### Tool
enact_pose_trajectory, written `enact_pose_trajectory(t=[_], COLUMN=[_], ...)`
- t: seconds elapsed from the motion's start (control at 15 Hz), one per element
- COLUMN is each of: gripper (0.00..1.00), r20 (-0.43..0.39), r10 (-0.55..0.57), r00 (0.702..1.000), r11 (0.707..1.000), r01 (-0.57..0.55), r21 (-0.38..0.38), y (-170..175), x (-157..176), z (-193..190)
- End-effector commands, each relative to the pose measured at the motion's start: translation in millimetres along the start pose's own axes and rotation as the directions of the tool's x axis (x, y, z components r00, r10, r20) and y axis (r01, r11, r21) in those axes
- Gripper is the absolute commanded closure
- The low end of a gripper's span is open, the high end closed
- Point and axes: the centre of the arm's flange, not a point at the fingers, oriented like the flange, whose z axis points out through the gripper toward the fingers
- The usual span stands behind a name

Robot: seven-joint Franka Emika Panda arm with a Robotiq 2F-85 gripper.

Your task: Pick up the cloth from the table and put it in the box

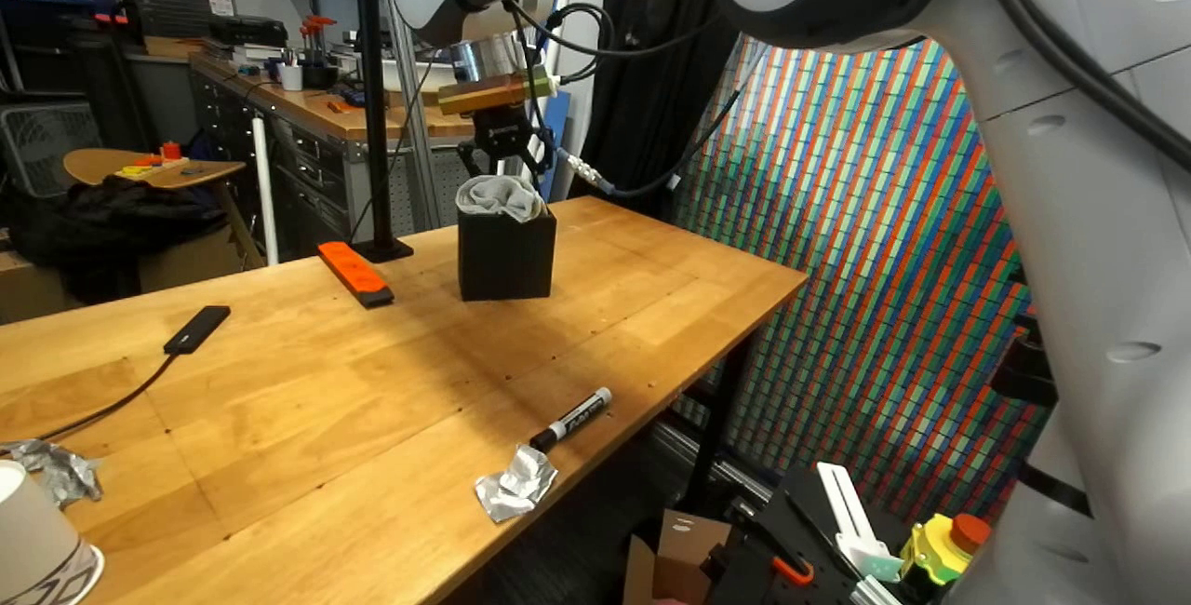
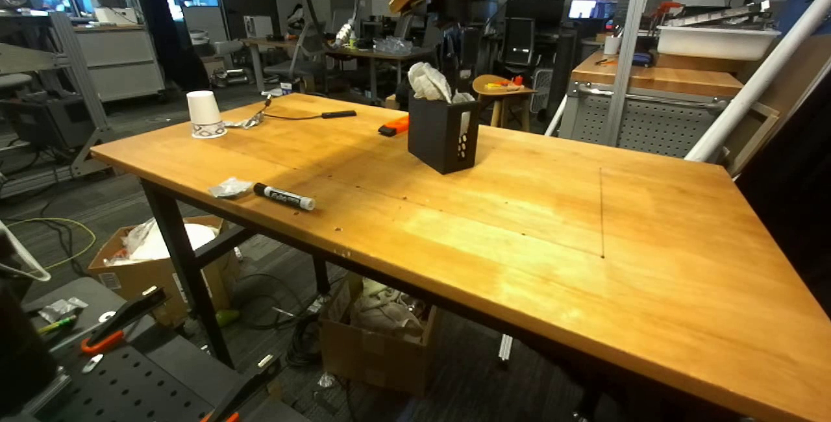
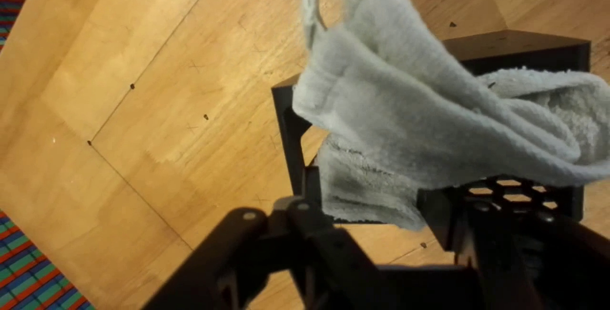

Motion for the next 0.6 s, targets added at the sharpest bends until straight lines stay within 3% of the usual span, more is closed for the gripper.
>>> enact_pose_trajectory(t=[0.0,0.2,0.4,0.53], gripper=[0.74,0.95,1.00,0.97], r20=[-0.021,-0.030,-0.037,-0.029], r10=[0.039,0.046,0.050,0.054], r00=[0.999,0.999,0.998,0.998], r11=[0.999,0.999,0.998,0.998], r01=[-0.039,-0.045,-0.049,-0.053], r21=[0.025,0.028,0.030,0.028], y=[8.8,10.2,10.2,10.7], x=[7.8,10.4,11.1,10.4], z=[-17.9,-21.9,-24.6,-27.4])
